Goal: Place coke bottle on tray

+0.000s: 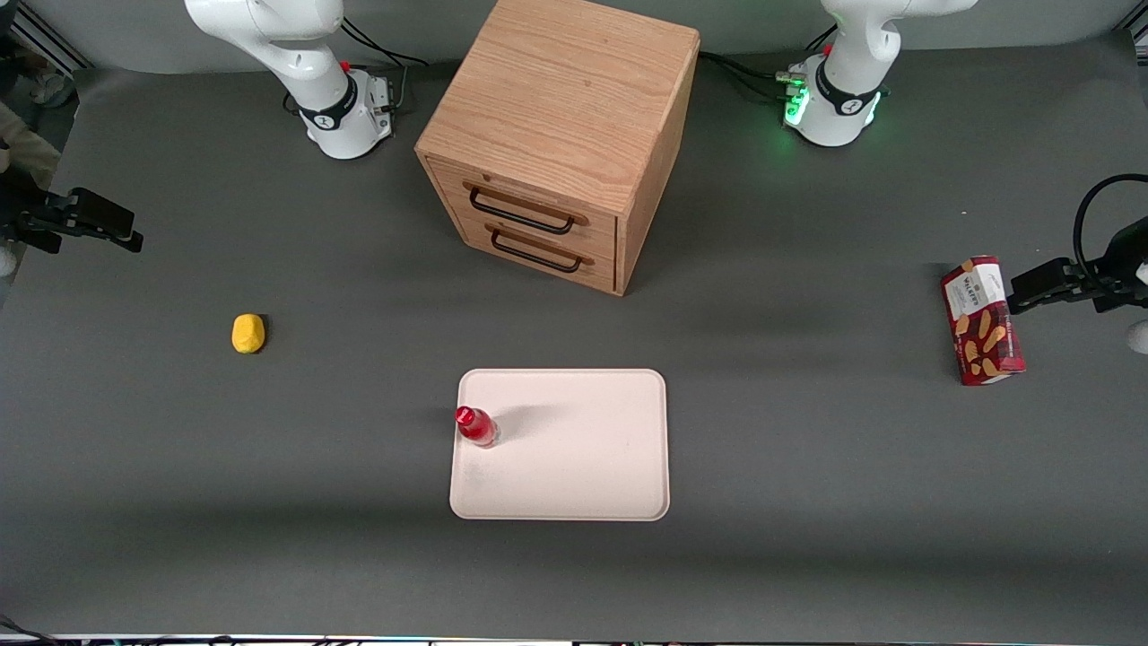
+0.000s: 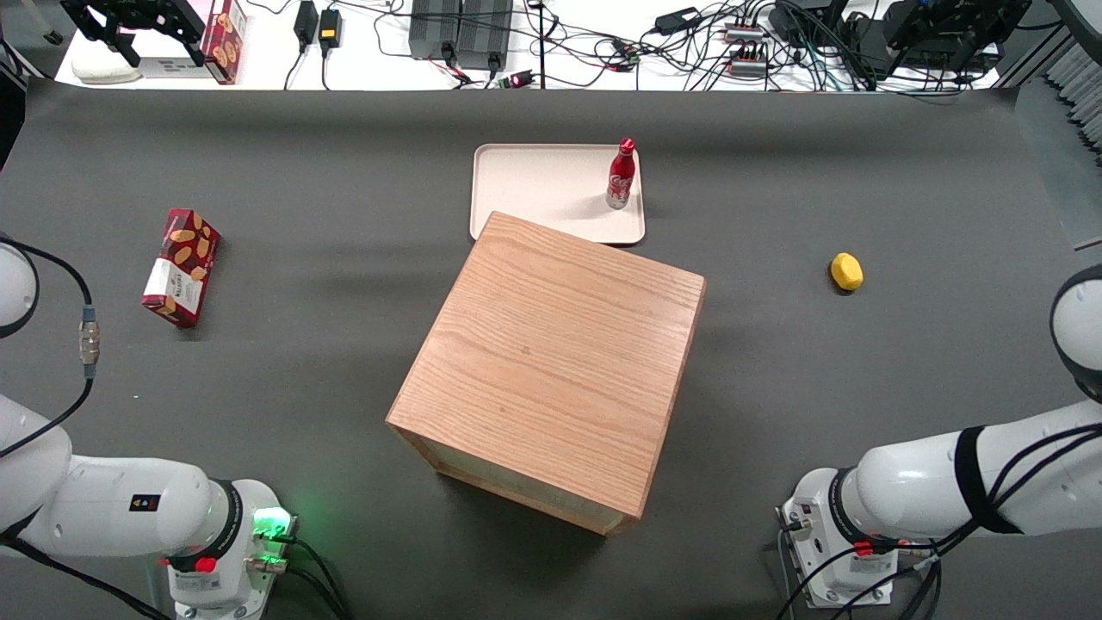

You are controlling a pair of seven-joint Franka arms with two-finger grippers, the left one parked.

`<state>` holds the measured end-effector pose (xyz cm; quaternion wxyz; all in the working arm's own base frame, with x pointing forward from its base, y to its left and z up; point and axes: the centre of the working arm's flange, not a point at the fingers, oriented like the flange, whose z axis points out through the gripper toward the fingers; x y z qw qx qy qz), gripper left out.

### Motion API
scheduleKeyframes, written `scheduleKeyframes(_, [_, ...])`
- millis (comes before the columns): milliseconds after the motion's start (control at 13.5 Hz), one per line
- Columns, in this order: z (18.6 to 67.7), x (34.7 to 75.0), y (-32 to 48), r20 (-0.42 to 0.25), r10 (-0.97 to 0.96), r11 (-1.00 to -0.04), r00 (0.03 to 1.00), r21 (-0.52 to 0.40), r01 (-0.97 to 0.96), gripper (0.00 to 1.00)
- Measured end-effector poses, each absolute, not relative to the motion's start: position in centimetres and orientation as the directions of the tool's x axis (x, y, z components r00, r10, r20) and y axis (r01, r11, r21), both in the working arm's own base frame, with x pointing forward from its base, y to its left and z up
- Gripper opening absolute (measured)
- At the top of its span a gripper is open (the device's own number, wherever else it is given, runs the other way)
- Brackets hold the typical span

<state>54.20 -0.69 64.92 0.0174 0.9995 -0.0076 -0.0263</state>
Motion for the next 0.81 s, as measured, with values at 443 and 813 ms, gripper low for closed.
scheduleKeyframes(443, [64.9, 53.8, -4.3, -0.006, -0.004, -0.999, 1.000, 0.034, -0.004, 1.00])
scheduleKeyframes(813, [64.5, 54.0, -4.3, 0.004, -0.001, -0.999, 1.000, 0.035, -0.002, 1.00])
